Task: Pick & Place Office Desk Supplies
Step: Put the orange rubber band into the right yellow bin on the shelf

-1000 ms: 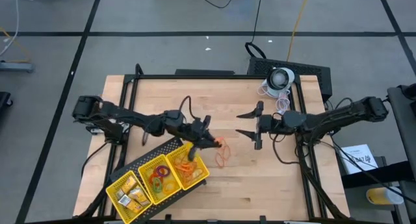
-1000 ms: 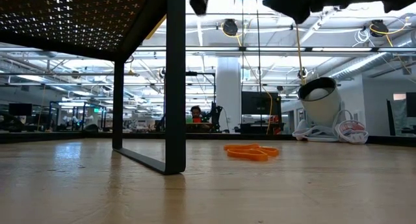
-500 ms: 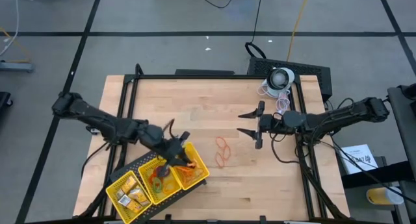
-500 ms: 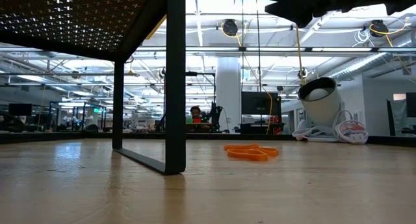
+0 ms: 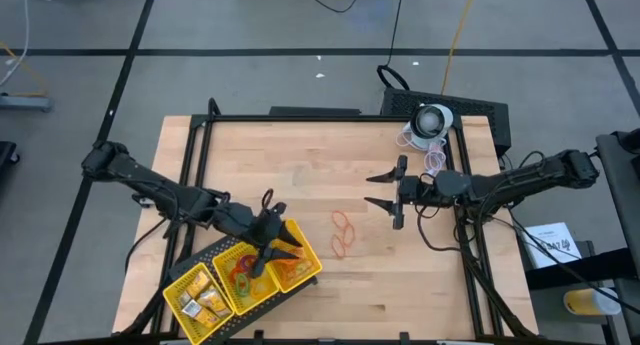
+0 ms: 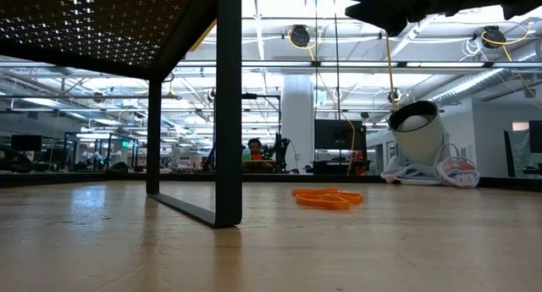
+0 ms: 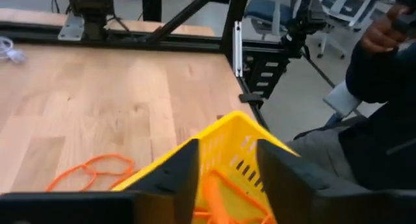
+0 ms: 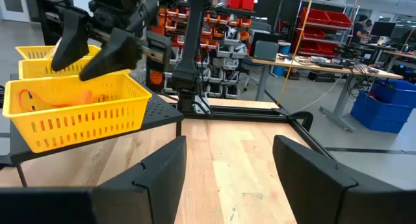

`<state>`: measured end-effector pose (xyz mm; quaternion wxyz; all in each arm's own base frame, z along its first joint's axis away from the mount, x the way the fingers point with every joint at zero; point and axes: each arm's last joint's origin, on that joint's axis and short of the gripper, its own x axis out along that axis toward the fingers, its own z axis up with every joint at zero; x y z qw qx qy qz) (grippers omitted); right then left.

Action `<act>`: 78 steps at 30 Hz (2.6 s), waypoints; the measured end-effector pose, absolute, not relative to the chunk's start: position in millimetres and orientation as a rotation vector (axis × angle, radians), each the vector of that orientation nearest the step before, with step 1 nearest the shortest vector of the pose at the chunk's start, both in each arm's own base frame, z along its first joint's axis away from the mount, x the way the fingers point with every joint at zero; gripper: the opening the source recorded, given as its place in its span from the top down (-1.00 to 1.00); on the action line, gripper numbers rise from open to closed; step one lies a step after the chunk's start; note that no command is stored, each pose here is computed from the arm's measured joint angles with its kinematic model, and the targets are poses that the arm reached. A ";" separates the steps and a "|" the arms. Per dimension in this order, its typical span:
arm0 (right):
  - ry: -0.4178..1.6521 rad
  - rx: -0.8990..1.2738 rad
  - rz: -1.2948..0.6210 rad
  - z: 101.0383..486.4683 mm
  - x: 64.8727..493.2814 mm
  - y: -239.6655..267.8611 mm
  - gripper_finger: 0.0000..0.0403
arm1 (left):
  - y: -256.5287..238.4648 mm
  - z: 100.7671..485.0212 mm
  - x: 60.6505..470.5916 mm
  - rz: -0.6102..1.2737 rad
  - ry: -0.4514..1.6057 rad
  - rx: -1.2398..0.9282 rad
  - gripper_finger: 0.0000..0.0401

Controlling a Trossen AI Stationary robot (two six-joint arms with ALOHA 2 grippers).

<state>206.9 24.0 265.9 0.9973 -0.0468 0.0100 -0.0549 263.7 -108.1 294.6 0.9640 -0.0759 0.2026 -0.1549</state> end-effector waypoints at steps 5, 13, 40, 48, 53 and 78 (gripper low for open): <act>0.021 -0.093 -0.109 265.7 207.0 24.0 -0.08 | -107.4 291.6 262.3 -0.314 0.442 -0.125 -0.13; 0.070 0.004 -0.107 252.9 218.7 25.9 -0.07 | -89.6 324.5 233.0 -0.314 0.336 -0.085 -0.39; 0.721 0.013 -0.191 108.7 305.8 29.4 -0.15 | -41.1 257.3 194.0 -0.133 0.072 -0.207 -0.26; 0.815 0.051 -0.260 102.0 299.0 24.7 0.12 | -39.0 257.1 194.4 -0.123 0.072 -0.205 -0.26; 0.825 0.052 -0.250 101.4 298.5 24.9 0.49 | -39.0 256.1 194.4 -0.121 0.083 -0.205 -0.26; 0.265 -0.167 -0.141 214.4 294.7 23.0 1.00 | -37.7 255.1 201.4 -0.029 0.048 -0.223 -0.26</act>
